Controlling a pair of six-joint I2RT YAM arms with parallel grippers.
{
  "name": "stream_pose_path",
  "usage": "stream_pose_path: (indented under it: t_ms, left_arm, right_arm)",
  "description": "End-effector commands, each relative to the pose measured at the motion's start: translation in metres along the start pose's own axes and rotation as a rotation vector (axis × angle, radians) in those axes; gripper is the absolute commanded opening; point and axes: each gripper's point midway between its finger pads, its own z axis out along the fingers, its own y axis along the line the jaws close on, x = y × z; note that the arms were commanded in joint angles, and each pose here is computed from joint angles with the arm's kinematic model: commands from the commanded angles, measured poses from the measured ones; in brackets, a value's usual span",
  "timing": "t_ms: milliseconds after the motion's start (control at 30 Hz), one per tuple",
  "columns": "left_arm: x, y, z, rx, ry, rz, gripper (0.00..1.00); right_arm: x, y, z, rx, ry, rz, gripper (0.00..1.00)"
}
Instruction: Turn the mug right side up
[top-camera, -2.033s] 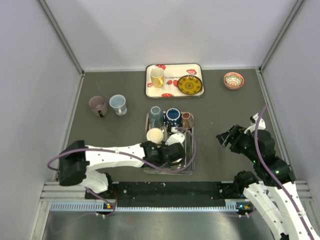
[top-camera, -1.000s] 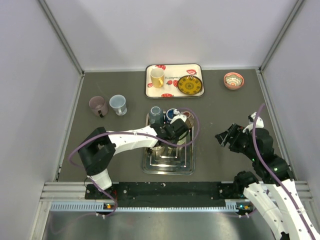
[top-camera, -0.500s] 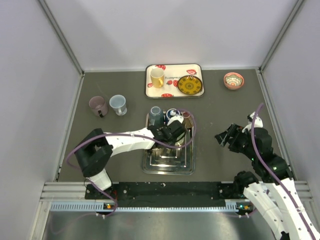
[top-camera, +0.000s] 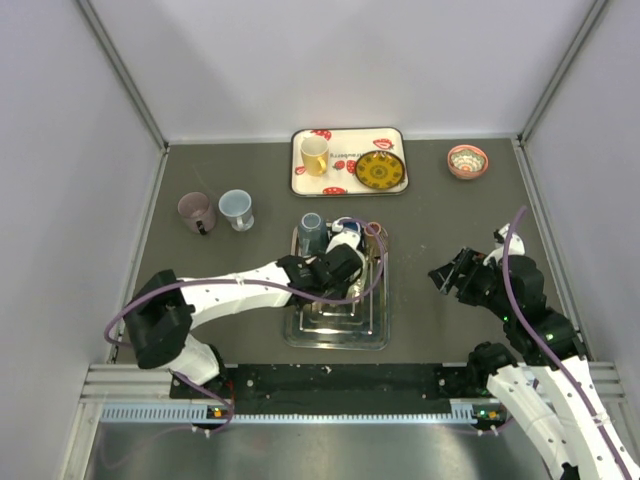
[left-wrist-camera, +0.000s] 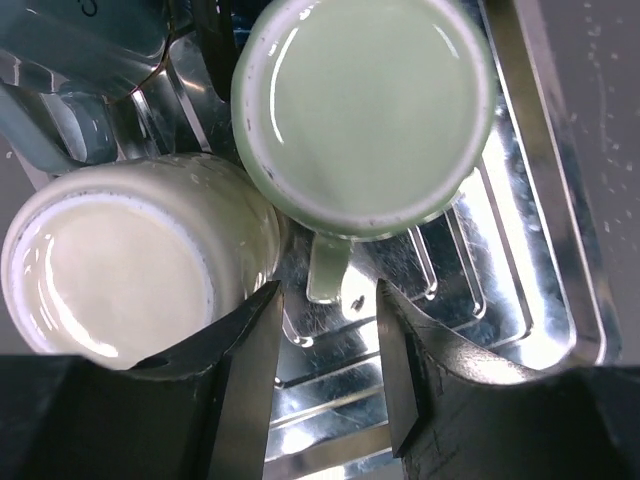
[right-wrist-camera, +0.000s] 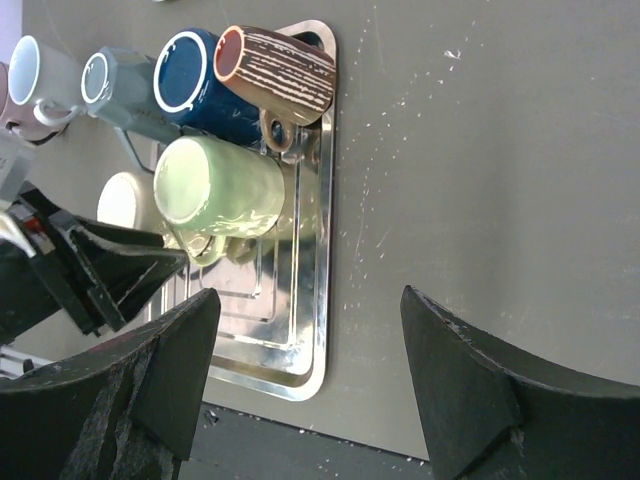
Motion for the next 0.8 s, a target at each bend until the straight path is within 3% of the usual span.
stream_pose_path:
  t_ms: [0, 167, 200, 233, 267, 300, 533, 667, 767]
  left_arm:
    - [-0.025, -0.015, -0.035, 0.049, -0.095, 0.011, 0.48]
    - [-0.052, -0.02, -0.084, 0.038, -0.231, 0.014, 0.49]
    - [-0.055, -0.014, -0.089, 0.021, -0.246, -0.003, 0.55]
    - [-0.06, -0.007, -0.093, 0.005, -0.269, -0.022, 0.69]
    - [-0.07, 0.01, -0.101, -0.031, -0.313, -0.059, 0.91]
    - [-0.07, 0.021, -0.101, -0.05, -0.319, -0.077, 0.99]
    - [-0.095, 0.124, -0.117, -0.129, -0.425, -0.303, 0.99]
    - [-0.097, 0.194, -0.102, -0.27, -0.38, -0.451, 0.99]
    - [-0.096, 0.219, -0.082, -0.305, -0.305, -0.514, 0.99]
  right_arm:
    - [-0.008, 0.012, -0.002, -0.053, -0.028, 0.001, 0.73]
    - [-0.01, 0.015, -0.004, -0.065, -0.036, 0.0, 0.73]
    - [-0.009, 0.015, -0.004, -0.065, -0.033, -0.002, 0.73]
    - [-0.01, 0.015, -0.004, -0.067, -0.033, -0.002, 0.73]
    - [-0.01, 0.016, -0.004, -0.07, -0.035, -0.002, 0.73]
    - [-0.01, 0.016, -0.004, -0.071, -0.034, -0.004, 0.73]
    - [-0.006, 0.027, -0.004, -0.141, -0.019, -0.037, 0.73]
    - [-0.005, 0.029, -0.001, -0.158, -0.012, -0.059, 0.73]
    - [-0.001, 0.028, 0.003, -0.161, 0.002, -0.073, 0.73]
